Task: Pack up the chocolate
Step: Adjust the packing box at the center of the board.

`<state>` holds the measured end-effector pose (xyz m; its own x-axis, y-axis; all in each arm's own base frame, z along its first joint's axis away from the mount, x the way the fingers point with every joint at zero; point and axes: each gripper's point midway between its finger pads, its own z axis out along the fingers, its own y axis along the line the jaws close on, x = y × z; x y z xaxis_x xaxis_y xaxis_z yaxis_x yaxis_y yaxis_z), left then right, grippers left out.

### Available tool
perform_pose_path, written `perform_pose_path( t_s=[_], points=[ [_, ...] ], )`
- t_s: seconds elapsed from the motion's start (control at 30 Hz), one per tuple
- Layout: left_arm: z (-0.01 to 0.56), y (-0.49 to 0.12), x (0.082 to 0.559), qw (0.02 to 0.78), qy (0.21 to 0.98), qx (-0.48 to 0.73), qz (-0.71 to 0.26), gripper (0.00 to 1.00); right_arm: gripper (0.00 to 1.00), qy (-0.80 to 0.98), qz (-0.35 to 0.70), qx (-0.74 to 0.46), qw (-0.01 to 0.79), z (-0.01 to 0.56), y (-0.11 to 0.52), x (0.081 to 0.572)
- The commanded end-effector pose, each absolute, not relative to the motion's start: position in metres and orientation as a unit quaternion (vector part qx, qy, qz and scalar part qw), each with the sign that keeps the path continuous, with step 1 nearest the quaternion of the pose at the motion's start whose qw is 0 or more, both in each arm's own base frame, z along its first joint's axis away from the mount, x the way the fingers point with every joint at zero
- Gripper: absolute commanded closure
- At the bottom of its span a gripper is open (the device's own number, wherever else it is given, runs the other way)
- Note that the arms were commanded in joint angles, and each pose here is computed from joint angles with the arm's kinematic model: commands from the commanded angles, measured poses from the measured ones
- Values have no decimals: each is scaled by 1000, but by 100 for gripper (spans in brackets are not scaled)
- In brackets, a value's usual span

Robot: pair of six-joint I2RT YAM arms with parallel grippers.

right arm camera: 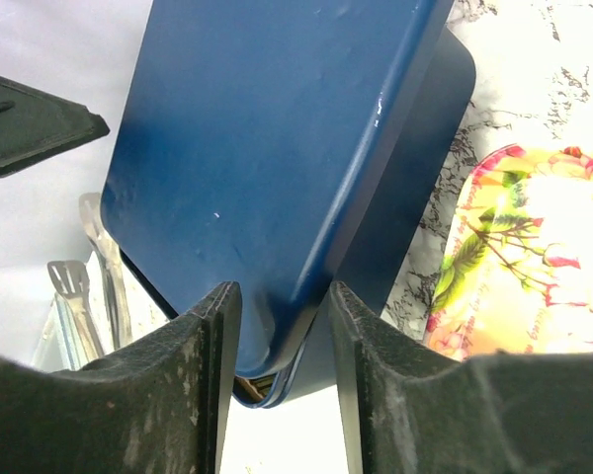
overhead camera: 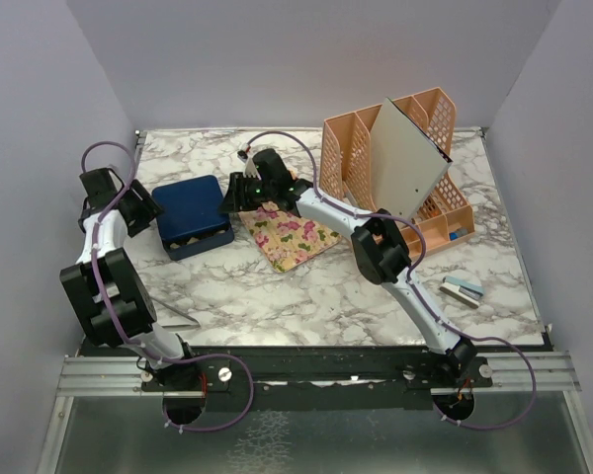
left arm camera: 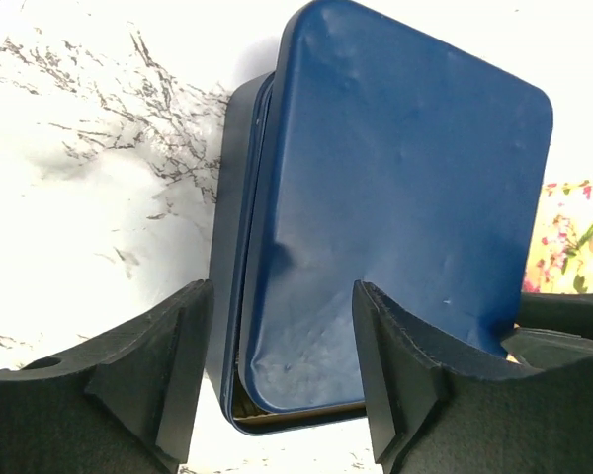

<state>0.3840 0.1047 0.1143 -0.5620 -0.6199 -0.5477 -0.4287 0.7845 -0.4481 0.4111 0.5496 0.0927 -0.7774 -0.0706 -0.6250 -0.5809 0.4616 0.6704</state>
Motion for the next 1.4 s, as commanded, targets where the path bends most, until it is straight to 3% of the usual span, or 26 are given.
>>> perform_pose_path(
  t_s=[0.0,0.33,0.9,1.1,1.37],
  points=[
    [104,113,383,345,886,-295,-97,38,58,815,468,-199,277,93,549,414],
    [112,103,396,356,889,-270,-104,47,62,814,482,-185,267,93,549,415],
    [91,110,387,316,905,-276,-70,46,63,814,487,-184,256,90,549,411],
    [91,103,391,319,903,-272,-89,61,64,814,490,-181,254,89,549,410],
    [122,98,398,351,893,-263,-97,72,66,807,492,-191,264,104,550,411]
  ],
)
